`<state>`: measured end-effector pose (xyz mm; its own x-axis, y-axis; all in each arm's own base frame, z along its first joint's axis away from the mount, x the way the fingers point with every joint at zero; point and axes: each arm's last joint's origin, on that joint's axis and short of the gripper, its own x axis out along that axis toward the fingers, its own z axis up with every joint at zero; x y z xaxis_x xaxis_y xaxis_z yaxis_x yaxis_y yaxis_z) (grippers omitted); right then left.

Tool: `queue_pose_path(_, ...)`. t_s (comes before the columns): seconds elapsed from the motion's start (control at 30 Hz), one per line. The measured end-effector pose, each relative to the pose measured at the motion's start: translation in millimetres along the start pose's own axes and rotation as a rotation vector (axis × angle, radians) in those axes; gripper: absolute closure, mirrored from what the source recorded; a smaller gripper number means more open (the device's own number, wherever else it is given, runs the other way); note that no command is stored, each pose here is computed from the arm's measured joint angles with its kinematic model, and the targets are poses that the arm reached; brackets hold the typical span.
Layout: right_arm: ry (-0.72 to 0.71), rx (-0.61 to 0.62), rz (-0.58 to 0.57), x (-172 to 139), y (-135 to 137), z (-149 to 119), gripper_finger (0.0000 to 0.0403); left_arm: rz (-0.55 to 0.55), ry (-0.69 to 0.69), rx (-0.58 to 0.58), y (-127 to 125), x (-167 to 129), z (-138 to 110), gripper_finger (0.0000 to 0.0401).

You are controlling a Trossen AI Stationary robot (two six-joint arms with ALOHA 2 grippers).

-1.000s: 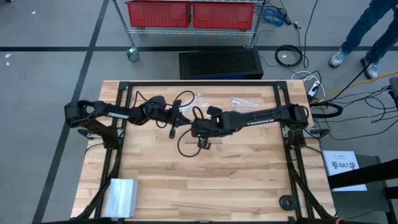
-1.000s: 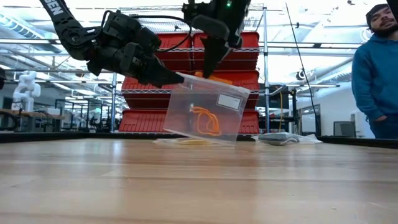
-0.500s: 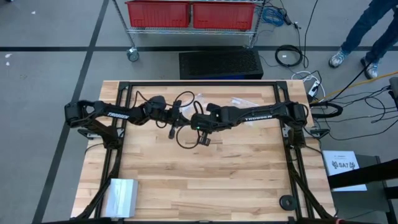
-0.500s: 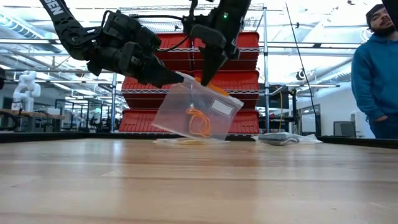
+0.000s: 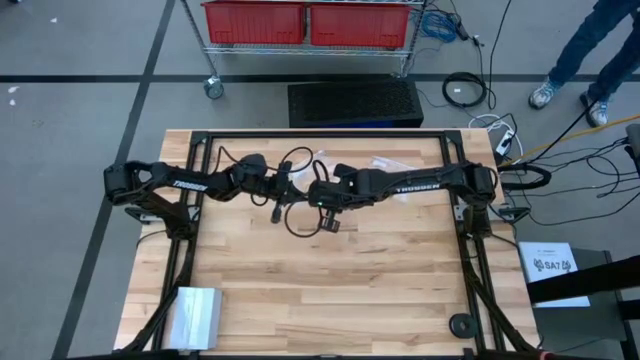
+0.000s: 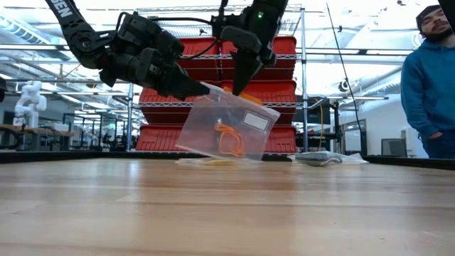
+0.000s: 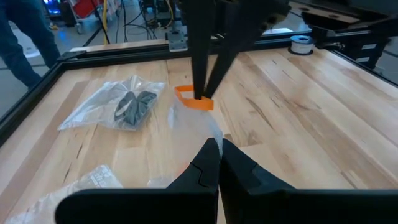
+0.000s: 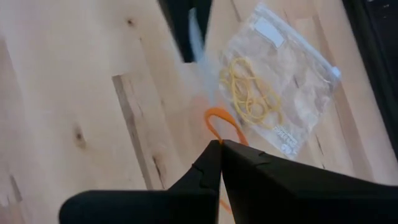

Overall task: Sort rubber bands
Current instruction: Put the orange rubber band into the zip bag

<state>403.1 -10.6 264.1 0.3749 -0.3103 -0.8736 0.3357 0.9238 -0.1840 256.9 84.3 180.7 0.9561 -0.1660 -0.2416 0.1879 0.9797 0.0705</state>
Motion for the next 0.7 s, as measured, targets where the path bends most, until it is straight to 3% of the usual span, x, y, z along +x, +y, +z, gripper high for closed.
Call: queue_pose_path(0.7,-0.009,-0.002,-0.031,-3.5,-8.8,1.2,0.0403,-0.001,0.003,0.003,-0.1,0.0,-0.4,0.0399)
